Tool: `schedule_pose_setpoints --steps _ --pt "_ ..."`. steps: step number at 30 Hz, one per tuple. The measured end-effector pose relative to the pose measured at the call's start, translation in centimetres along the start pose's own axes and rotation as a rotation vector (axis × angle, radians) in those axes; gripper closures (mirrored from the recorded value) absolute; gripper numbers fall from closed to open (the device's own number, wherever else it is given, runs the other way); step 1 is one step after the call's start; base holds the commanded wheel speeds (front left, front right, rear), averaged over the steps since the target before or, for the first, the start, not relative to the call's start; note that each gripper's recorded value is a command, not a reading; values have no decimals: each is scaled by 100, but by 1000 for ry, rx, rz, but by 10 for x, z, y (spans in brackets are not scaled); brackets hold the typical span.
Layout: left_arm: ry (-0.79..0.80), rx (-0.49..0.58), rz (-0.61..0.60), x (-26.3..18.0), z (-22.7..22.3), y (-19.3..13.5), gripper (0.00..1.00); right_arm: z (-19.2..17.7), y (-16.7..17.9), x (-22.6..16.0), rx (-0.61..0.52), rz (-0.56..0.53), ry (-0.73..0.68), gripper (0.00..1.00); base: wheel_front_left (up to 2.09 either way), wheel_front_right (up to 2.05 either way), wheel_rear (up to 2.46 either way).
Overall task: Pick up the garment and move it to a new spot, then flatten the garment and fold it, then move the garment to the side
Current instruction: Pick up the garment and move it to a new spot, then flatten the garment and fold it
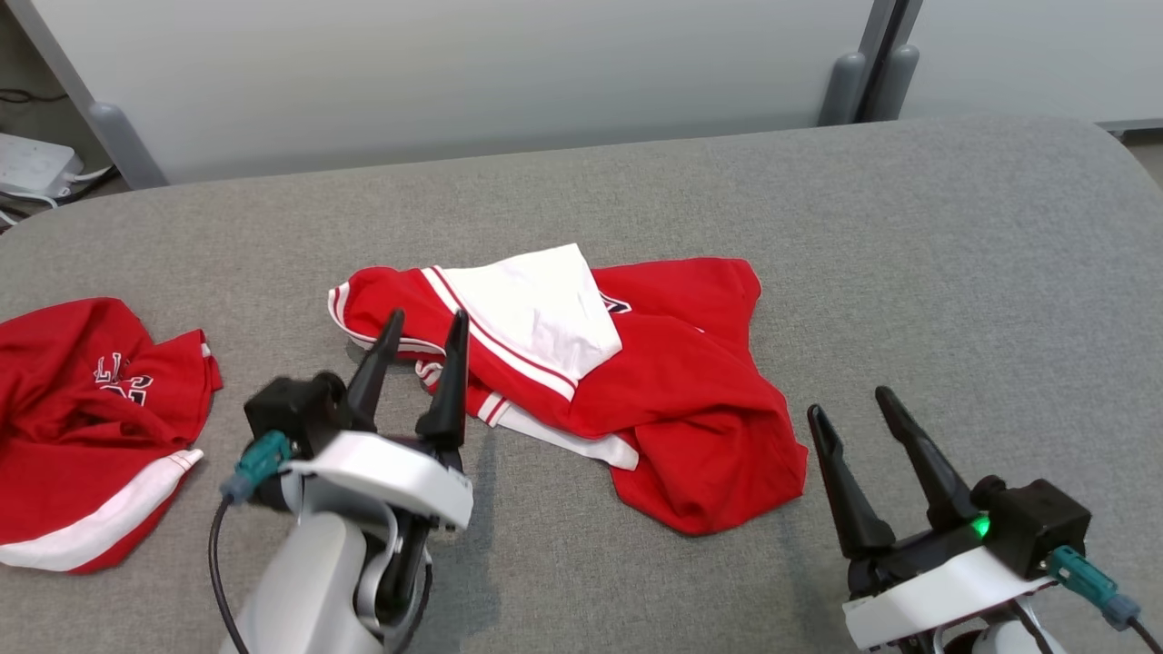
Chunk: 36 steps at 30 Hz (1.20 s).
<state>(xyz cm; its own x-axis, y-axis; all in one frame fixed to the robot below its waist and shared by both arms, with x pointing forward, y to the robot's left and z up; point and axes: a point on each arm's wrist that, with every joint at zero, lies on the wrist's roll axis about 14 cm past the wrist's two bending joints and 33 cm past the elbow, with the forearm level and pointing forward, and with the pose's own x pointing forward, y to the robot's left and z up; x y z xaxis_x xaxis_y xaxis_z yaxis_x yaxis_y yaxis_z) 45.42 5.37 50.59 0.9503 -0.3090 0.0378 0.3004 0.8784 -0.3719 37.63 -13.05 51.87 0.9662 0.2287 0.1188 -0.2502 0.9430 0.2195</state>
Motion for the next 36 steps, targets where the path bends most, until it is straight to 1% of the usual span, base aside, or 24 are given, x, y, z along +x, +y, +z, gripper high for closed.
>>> schedule_pose_setpoints --steps 6,11,13,18,21,24,29,36 --pt "18 -48 -8 -33 -14 -8 0 -20 7 -10 21 13 63 0 0 0 0" --pt "15 -46 -16 -51 -17 -13 0 -33 4 -13 17 15 110 0 0 0 0" --pt "6 -40 -16 -51 -14 -12 0 -34 3 -12 15 17 114 0 0 0 0" --pt "-52 -6 11 -53 4 -8 0 -38 4 -12 19 19 127 0 0 0 0" --pt "-93 33 30 -57 17 -6 0 -35 6 -13 18 23 119 0 0 0 0" --pt "-117 98 49 -66 24 -3 0 -30 6 -13 17 20 102 0 0 0 0" --pt "-129 158 136 -87 28 17 0 -19 4 -15 14 6 63 0 0 0 0" --pt "-148 201 249 -116 37 46 0 -9 -2 -23 -11 -26 31 0 0 0 0"
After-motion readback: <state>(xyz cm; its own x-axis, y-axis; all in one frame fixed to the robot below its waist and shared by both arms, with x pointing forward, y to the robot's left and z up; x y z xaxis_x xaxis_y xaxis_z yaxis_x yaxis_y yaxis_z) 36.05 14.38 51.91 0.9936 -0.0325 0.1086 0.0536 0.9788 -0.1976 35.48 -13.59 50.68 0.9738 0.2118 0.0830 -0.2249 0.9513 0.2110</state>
